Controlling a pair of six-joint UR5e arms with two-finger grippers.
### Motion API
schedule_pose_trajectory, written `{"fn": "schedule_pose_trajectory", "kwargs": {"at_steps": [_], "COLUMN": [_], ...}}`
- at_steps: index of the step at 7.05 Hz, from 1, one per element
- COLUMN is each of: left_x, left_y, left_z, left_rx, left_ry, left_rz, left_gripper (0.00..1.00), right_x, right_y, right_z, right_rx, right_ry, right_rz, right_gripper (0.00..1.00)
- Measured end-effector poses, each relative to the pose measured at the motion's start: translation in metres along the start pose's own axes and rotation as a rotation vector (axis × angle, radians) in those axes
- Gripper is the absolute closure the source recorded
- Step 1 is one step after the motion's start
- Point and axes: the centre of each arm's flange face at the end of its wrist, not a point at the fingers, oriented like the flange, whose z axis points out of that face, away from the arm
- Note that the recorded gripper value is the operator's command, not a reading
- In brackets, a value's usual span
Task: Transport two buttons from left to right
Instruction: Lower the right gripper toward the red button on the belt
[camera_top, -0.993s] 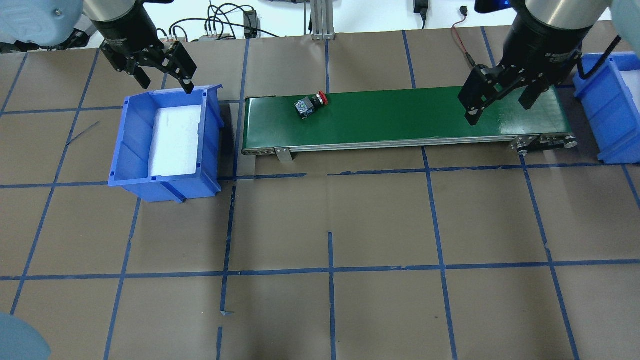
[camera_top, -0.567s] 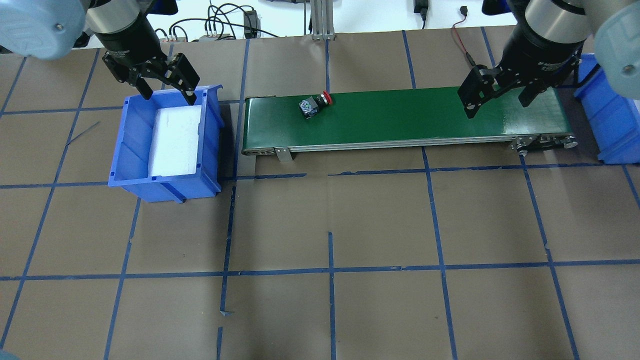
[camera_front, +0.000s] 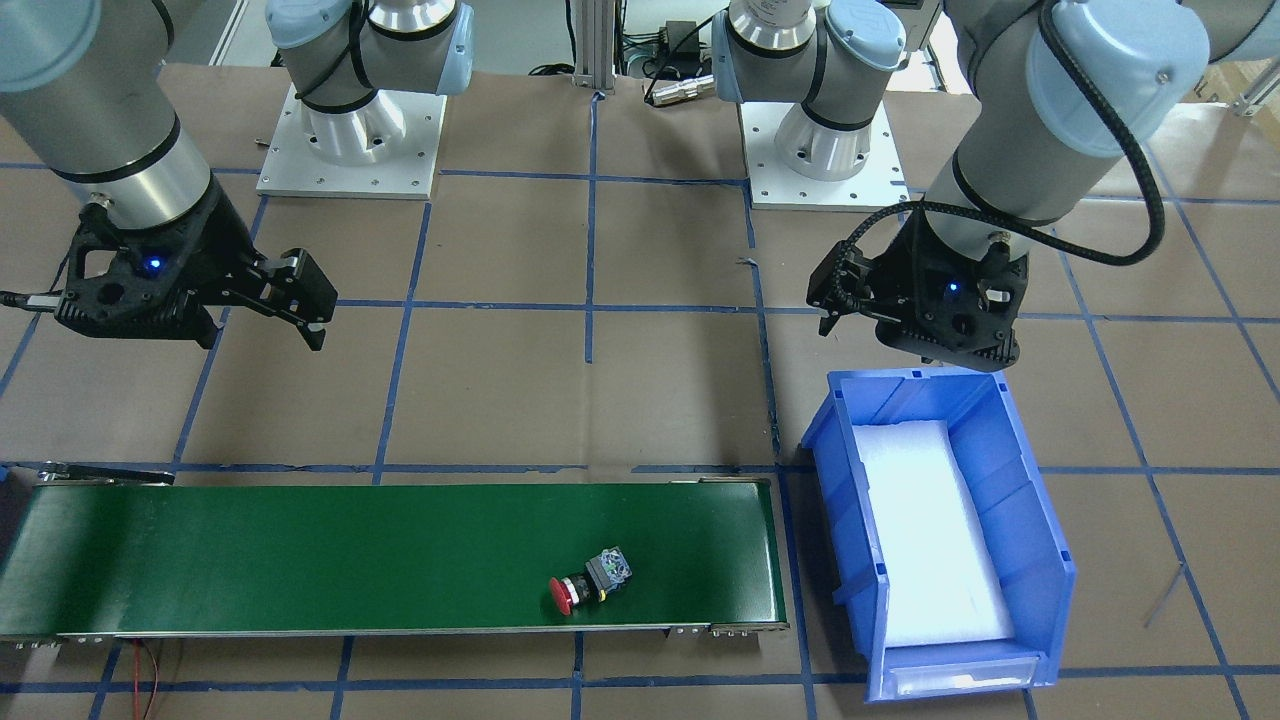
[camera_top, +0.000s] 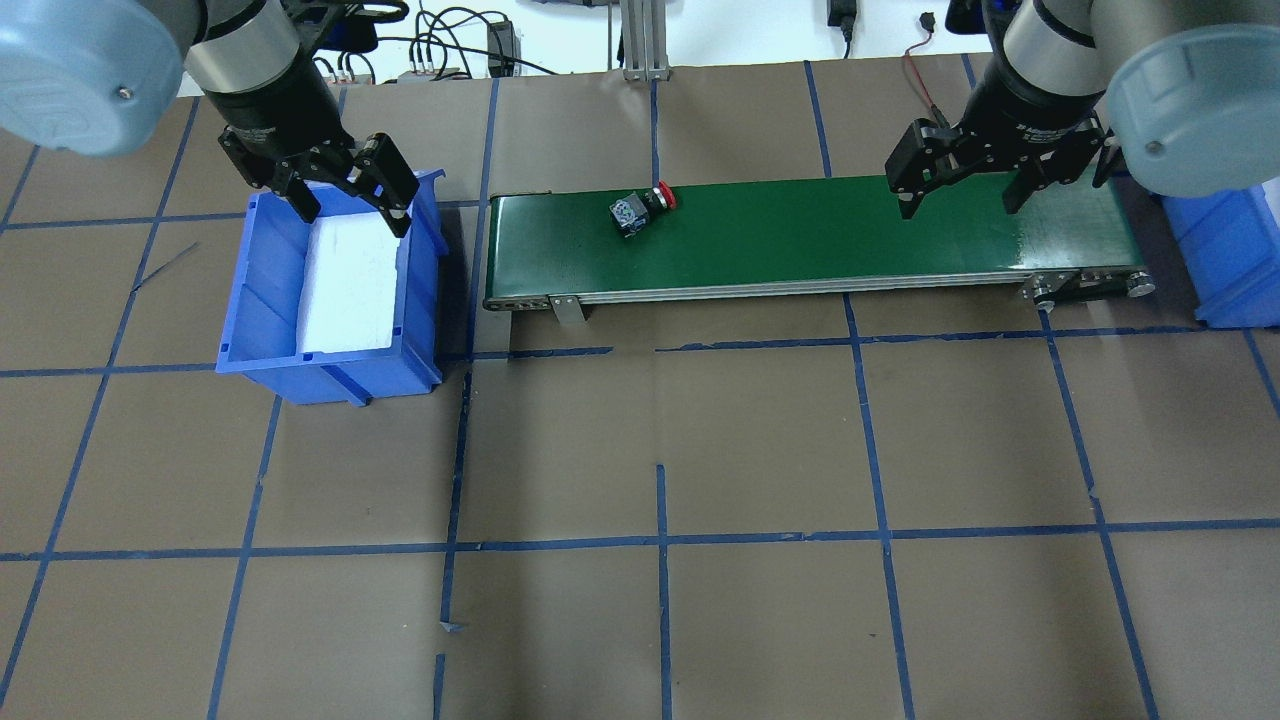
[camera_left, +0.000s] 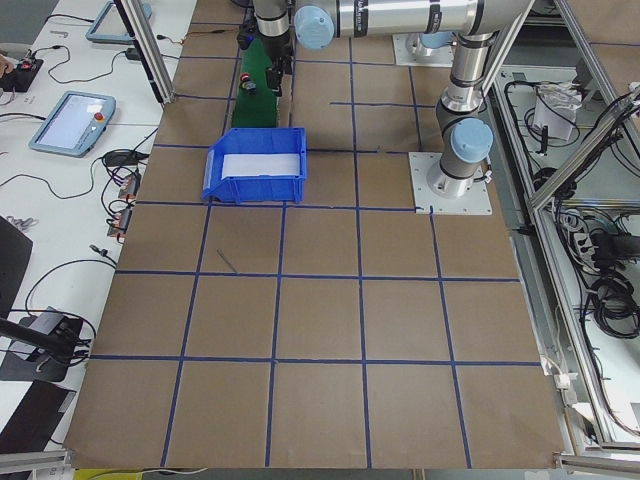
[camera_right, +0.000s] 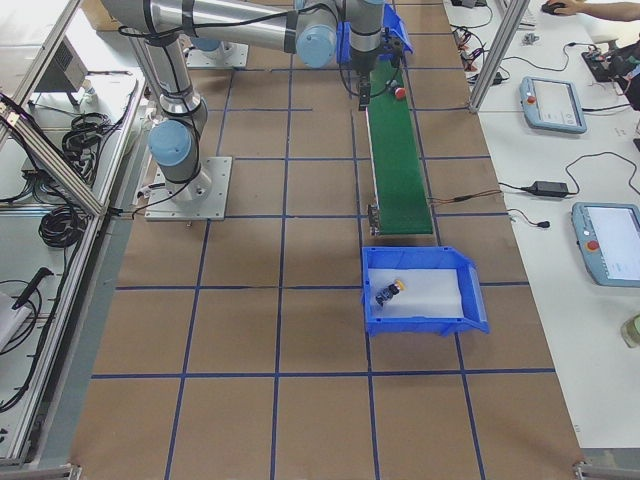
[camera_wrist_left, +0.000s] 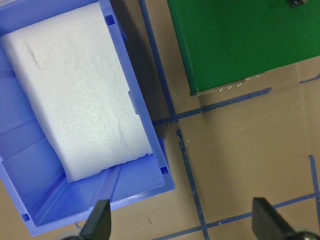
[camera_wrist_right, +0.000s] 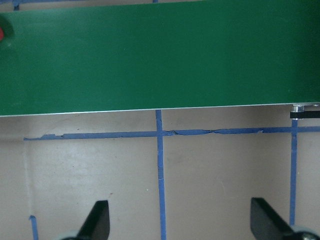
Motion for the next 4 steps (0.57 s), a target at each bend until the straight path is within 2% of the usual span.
{"fn": "schedule_pose_trajectory", "kwargs": {"at_steps": [2, 4], "left_x": [0.014, 0.019], "left_y": [0.015, 0.029], "left_z": [-0.012, -0.023], "left_rx": [0.010, -0.002], "left_ry": [-0.004, -0.001], "left_rz": [-0.047, -0.072], "left_gripper": [0.00, 0.00], "right_x": [-0.026, -0.072], "right_y": [-0.010, -0.017], "right_z": [0.025, 0.060], "right_rx": [-0.009, -0.012], "right_ry": [-0.015, -0.022], "right_rz": [0.188, 0.309], "right_gripper": [0.00, 0.00]}}
